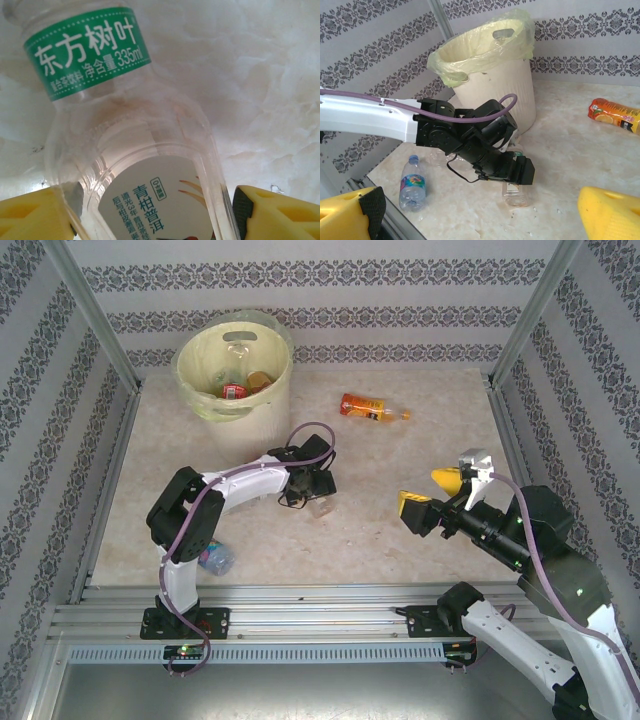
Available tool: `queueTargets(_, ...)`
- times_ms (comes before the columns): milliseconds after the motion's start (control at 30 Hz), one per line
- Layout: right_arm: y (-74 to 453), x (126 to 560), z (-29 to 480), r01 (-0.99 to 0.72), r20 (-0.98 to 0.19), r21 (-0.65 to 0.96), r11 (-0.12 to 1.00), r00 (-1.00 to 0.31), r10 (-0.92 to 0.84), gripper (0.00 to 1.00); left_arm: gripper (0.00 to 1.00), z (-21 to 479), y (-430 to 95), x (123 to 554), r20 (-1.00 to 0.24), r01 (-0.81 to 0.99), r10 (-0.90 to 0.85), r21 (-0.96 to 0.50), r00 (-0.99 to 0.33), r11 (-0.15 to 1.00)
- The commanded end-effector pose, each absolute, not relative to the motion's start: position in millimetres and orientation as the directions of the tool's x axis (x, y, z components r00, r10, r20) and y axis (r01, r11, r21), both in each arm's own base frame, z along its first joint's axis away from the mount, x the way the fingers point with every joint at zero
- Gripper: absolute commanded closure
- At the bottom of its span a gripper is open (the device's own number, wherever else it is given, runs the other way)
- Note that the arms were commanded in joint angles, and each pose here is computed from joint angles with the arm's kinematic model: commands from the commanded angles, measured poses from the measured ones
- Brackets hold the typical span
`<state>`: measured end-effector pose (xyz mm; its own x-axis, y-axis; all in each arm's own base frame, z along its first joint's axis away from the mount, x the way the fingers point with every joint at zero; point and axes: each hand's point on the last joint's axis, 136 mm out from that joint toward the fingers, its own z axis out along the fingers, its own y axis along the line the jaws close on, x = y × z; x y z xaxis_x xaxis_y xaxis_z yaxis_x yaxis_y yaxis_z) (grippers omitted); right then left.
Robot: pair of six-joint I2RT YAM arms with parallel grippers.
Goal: Put the plastic bottles in the bin
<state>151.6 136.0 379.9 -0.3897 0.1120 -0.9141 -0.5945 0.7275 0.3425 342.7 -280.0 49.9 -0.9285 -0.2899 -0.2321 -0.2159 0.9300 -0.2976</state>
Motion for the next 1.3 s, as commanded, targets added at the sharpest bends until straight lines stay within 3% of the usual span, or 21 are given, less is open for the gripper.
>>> queueTargets(0, 133.7, 150.0, 377.8, -0.592, -0.918, 0.334, 0.734, -0.383, 0.109, 0.02, 0.25, 55.1, -279.5, 331.9, -0.238, -0.171, -0.242, -0.284, -0.941, 0.944)
queueTargets(567, 136.0, 150.8, 379.8, -0.595, -0.914, 0.346, 0.725, -0.388, 0.118, 0.02, 0.34, 68.2, -245.9, 298.3, -0.224, -0.06, -0.097, -0.169, -0.97, 0.984)
queueTargets(967, 137.1, 149.4, 386.5, -0.605, -0.916, 0.354, 0.713, -0.377, 0.135, 0.02, 0.37, 156.7, -280.8, 302.6, -0.378, 0.277, 0.15, -0.309, -0.913, 0.91)
queueTargets(1267, 139.9, 149.7, 391.9, -0.616, -0.916, 0.364, 0.699, -0.372, 0.149, 0.02, 0.37, 249.8, -296.2, 313.6, -0.55, 0.446, 0.21, -0.34, -0.808, 0.828)
